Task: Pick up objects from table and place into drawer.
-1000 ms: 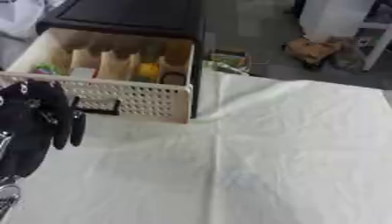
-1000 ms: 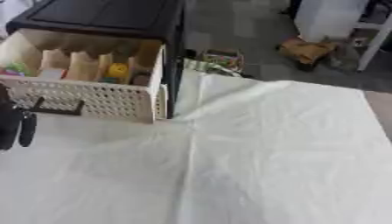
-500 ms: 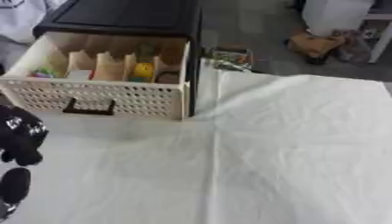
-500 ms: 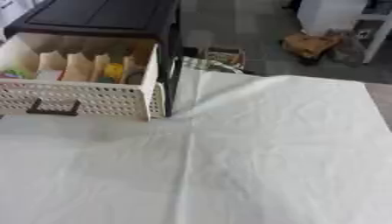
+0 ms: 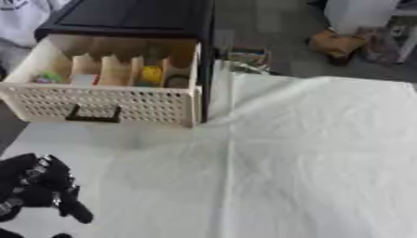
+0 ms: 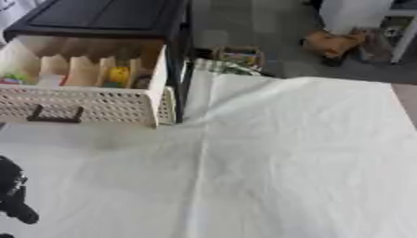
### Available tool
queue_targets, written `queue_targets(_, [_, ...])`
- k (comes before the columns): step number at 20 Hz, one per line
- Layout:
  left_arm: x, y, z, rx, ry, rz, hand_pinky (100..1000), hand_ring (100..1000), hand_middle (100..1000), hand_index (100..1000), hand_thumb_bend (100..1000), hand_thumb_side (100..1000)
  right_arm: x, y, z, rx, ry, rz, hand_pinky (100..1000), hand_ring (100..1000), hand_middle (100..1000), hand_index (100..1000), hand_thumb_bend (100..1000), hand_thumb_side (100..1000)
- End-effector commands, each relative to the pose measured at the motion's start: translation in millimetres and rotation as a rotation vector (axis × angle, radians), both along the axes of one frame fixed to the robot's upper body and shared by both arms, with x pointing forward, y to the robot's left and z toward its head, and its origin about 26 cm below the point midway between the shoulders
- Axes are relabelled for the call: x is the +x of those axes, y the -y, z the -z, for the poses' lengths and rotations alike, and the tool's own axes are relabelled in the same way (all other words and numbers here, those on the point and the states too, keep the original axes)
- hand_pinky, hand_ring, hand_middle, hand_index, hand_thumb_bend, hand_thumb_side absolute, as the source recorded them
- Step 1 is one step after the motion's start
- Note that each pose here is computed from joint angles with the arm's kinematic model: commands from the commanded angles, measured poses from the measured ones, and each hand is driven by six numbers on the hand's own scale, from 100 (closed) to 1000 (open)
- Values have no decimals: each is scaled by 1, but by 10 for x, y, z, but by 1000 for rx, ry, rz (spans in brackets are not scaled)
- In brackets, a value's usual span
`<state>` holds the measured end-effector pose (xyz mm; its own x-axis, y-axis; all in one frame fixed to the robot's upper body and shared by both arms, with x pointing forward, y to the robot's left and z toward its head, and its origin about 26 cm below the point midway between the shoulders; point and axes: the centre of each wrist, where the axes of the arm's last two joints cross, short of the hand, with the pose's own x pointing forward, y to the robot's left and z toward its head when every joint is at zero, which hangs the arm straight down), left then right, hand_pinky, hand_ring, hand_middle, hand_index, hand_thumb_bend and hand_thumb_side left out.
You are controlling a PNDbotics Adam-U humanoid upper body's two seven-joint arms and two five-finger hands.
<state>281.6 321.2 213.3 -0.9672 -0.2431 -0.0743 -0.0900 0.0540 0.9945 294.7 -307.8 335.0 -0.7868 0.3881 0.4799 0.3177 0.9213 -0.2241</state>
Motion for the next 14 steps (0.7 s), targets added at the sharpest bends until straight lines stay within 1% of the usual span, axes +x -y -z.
queue_targets(1, [-25,13,-50,124,33,-13,267,359,473,763,105,408,-55,24,-57,-1,75,0,757,673,341,743,387,622])
queue_targets(2, [-24,26,-41,148,33,-19,278,383,487,780,105,408,-51,26,-34,-2,89,4,759,678,346,754,392,645])
queue_targets(3, [-23,37,-36,175,32,-27,284,399,496,787,105,408,-47,29,-10,-5,102,10,762,684,350,765,387,752])
queue_targets(4, [-22,46,-32,200,29,-36,286,401,496,788,105,408,-43,30,14,-10,114,17,764,686,351,768,386,792])
queue_targets(5, [-20,54,-33,220,27,-45,290,410,498,792,105,408,-39,30,34,-16,122,23,769,693,355,781,379,916])
queue_targets(6, [-16,59,-48,242,29,-61,292,417,501,797,105,408,-36,30,54,-23,130,27,773,696,356,787,374,979])
queue_targets(7, [-10,63,-72,258,35,-77,294,426,502,802,105,408,-34,30,69,-31,137,29,777,699,359,793,372,1000])
queue_targets(10, [5,58,-166,294,62,-139,309,486,524,827,105,408,-29,27,96,-52,163,25,784,711,371,812,368,1000])
queue_targets(14, [13,48,-244,330,84,-220,325,522,546,853,105,408,-26,26,116,-67,182,9,788,715,378,816,355,1000])
